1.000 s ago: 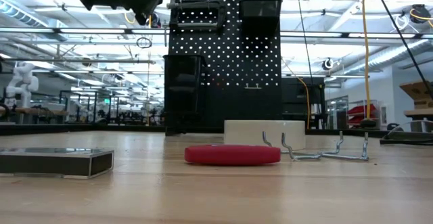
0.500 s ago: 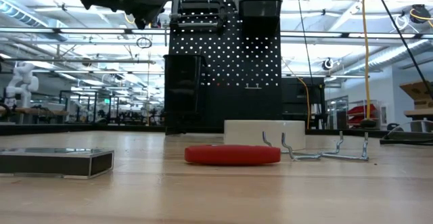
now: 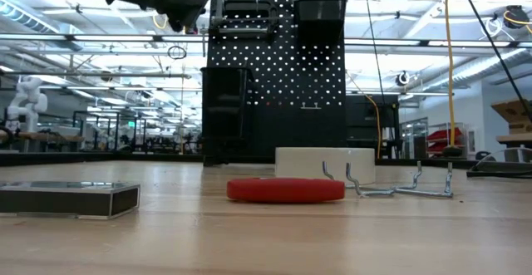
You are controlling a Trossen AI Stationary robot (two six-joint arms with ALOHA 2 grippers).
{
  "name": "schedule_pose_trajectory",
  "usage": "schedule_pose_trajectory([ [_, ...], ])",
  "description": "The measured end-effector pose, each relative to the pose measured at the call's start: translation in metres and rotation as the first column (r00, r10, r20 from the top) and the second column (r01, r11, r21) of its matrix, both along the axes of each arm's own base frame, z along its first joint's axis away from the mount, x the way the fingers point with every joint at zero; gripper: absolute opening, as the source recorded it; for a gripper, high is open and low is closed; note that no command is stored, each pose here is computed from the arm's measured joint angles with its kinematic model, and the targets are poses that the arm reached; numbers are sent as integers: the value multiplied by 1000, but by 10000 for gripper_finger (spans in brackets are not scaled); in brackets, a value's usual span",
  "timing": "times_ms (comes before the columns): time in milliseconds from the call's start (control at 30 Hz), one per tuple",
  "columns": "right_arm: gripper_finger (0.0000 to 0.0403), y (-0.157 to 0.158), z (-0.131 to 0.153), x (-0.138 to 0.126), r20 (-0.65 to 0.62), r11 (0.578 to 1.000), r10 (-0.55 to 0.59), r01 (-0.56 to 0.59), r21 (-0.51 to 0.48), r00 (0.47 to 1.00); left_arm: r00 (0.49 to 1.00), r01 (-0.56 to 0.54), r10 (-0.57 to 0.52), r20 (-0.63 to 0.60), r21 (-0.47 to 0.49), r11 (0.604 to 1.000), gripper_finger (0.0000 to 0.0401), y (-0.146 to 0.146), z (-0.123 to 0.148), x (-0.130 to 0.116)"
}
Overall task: Hang tools onto peg board
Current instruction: Hang the gray hacksaw on the black peg board
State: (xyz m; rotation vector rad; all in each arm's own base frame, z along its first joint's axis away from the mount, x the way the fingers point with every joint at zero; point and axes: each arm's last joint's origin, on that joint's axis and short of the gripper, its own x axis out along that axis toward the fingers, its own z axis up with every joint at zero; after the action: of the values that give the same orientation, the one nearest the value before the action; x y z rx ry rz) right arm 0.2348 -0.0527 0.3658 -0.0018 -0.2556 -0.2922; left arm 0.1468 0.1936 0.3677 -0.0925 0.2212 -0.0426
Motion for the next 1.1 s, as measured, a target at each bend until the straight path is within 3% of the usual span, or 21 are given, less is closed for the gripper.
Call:
schedule_pose_trajectory([
  [1100, 183, 0, -5, 1, -48, 1000, -1, 1, 5, 999, 995, -70, 77, -56, 118, 991, 69, -18, 26, -11],
])
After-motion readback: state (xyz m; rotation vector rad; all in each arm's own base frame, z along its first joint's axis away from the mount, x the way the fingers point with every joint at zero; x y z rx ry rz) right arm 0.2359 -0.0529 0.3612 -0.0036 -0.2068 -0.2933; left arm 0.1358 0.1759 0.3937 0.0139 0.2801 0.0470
